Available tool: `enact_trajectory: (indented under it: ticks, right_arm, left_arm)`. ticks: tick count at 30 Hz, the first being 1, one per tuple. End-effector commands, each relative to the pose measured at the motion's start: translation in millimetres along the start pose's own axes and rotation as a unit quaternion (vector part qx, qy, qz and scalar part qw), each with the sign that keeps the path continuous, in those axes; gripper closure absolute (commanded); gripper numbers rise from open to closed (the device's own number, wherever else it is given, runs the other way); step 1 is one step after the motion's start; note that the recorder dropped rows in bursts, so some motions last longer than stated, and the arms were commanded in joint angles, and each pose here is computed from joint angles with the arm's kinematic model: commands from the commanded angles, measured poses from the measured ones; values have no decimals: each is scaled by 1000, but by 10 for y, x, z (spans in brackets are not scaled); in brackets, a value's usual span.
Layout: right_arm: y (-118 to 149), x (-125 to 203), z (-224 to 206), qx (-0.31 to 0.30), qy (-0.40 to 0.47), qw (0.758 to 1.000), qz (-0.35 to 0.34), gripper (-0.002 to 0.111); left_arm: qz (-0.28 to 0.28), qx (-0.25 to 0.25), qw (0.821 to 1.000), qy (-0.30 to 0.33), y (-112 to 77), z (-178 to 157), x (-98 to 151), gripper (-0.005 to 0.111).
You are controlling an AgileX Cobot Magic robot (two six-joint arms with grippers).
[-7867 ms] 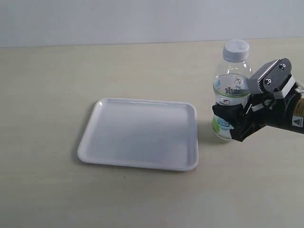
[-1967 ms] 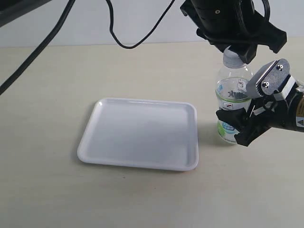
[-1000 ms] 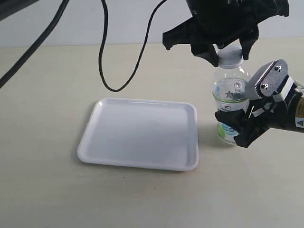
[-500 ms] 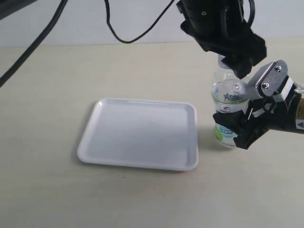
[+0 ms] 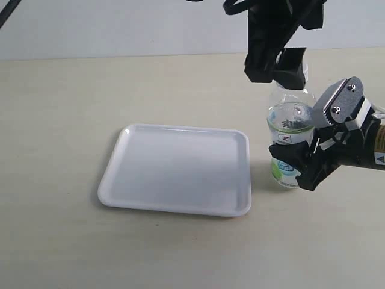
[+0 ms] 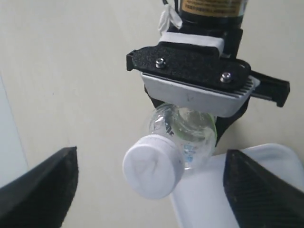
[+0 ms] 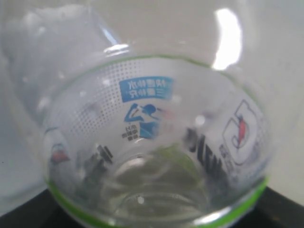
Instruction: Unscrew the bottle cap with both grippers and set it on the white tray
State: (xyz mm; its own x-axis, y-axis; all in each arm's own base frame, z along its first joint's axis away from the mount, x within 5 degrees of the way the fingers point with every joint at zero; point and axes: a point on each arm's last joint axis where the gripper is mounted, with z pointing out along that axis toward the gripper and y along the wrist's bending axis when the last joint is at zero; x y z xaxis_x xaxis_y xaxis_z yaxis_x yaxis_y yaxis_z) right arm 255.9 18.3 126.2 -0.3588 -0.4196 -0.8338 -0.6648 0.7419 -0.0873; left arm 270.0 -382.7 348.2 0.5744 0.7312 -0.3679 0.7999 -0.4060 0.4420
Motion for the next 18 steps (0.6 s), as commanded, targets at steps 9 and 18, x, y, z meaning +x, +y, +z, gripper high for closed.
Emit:
enact_trajectory:
  ticks: [9,18]
  right_arm:
    - [46,67,-14,-27,30,996,-85,108]
    - [39,80,-15,-24,38,994,-97,108]
  left_arm:
    - [114,7,993,10,3,107,46,39]
    - [107,16,994,12,-37,103,62,39]
